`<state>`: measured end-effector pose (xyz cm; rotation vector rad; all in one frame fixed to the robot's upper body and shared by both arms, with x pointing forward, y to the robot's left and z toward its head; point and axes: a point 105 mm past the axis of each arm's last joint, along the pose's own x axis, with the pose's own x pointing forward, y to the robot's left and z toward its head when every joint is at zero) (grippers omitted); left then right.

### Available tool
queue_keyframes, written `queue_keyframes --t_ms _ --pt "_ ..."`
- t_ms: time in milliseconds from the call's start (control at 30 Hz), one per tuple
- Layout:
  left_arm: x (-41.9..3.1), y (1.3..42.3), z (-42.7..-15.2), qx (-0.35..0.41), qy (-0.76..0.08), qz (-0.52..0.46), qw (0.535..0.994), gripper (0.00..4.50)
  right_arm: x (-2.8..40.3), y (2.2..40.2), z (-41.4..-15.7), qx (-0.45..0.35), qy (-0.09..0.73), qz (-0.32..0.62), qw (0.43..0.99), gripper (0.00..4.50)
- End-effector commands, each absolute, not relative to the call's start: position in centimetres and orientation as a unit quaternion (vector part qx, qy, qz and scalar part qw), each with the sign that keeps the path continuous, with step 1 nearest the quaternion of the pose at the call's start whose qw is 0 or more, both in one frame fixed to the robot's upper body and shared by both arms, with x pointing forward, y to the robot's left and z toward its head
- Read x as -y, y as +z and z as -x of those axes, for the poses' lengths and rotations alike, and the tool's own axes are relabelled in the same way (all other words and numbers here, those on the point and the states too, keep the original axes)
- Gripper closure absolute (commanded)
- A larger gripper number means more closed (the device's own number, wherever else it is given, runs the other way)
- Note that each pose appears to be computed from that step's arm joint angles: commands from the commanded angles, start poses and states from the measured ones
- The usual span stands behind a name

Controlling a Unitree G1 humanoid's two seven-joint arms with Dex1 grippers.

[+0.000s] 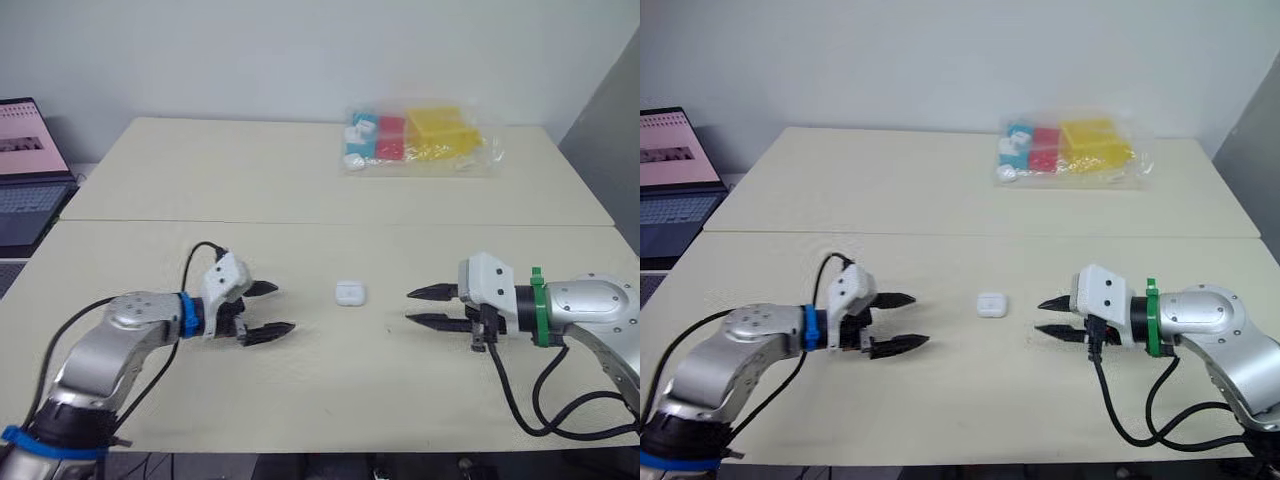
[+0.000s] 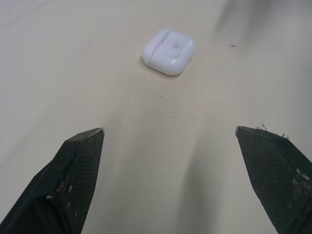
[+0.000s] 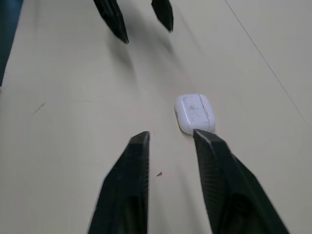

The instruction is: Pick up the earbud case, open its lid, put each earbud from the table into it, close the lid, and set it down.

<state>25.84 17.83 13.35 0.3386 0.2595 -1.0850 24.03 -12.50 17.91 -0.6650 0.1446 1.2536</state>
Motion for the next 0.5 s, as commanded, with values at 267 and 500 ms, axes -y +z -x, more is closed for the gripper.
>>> queue_keyframes --t_ms 267,500 --pt "-19.5 15.0 -24.7 -0.088 -0.470 -0.282 0.832 0.00 15.6 18.7 -24.1 -0.034 0.566 0.363 0.739 0.78" --pt "-17.7 15.3 -24.0 -0.062 -0.528 -0.248 0.810 0.00 15.8 19.0 -24.4 -0.041 0.568 0.353 0.742 0.78"
